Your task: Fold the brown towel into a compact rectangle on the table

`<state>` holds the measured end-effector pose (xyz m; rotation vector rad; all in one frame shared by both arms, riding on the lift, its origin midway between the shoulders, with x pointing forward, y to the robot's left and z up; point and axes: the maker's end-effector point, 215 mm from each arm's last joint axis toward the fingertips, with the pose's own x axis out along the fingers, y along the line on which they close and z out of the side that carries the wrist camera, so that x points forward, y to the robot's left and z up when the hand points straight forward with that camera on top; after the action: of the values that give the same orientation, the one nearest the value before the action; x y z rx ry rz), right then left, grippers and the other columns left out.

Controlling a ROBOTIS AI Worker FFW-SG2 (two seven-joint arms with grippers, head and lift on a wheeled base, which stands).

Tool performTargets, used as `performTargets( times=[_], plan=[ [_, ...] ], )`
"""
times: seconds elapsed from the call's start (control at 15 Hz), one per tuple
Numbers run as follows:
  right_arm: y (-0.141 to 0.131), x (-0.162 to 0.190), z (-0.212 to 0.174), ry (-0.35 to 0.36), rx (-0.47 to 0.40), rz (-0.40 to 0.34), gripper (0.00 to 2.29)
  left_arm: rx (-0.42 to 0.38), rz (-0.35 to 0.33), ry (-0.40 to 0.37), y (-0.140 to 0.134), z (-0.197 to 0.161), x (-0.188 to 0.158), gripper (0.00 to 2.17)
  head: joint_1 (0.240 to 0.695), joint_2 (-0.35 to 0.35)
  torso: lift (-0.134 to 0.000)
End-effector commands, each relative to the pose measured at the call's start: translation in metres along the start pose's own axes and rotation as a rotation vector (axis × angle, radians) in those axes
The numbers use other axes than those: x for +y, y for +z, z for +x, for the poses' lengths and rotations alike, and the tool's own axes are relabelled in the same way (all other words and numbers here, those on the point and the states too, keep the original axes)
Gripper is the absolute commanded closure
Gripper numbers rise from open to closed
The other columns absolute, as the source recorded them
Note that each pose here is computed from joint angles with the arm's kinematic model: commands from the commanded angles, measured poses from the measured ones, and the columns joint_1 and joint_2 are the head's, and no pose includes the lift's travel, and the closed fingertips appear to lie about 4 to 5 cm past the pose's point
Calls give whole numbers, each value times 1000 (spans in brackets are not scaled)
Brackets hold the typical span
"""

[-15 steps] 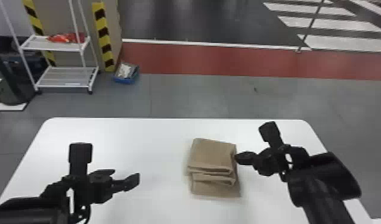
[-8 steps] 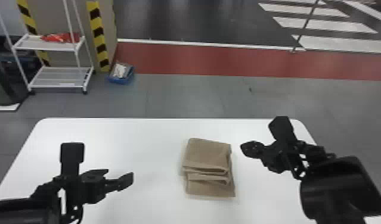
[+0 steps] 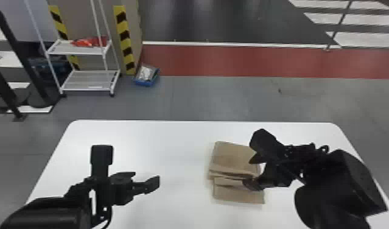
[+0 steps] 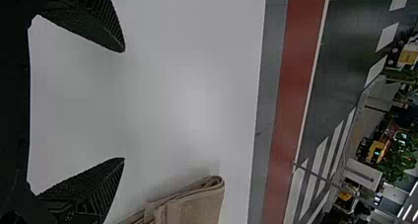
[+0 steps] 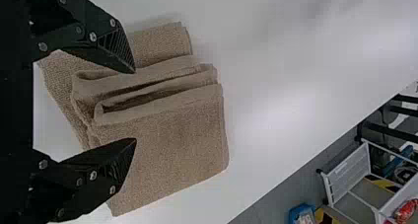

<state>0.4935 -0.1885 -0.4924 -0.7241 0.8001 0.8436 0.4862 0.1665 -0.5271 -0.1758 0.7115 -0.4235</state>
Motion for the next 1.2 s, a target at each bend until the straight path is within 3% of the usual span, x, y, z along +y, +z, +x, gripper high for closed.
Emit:
performTargets(
  times=[0.0, 0.13, 0.4, 0.93, 1.13],
  plan=[
    [3, 9, 8, 13, 36, -32, 390, 0, 2, -1, 1, 1, -1, 100, 695, -28, 0],
    [-2, 11, 20, 23, 105, -67, 394, 0, 2, -1, 1, 1, -1, 100, 695, -18, 0],
    [-19, 12, 42, 40, 217, -58, 390, -5, 3, -3, 1, 1, 0, 100, 695, -18, 0],
    [-19, 4, 55, 3, 280, -98, 417, -26, 0, -4, 4, -1, 5, 100, 695, -11, 0],
    [-15, -3, 54, -3, 277, -89, 826, -32, -1, -6, 6, -2, 7, 100, 695, -12, 0]
  ],
)
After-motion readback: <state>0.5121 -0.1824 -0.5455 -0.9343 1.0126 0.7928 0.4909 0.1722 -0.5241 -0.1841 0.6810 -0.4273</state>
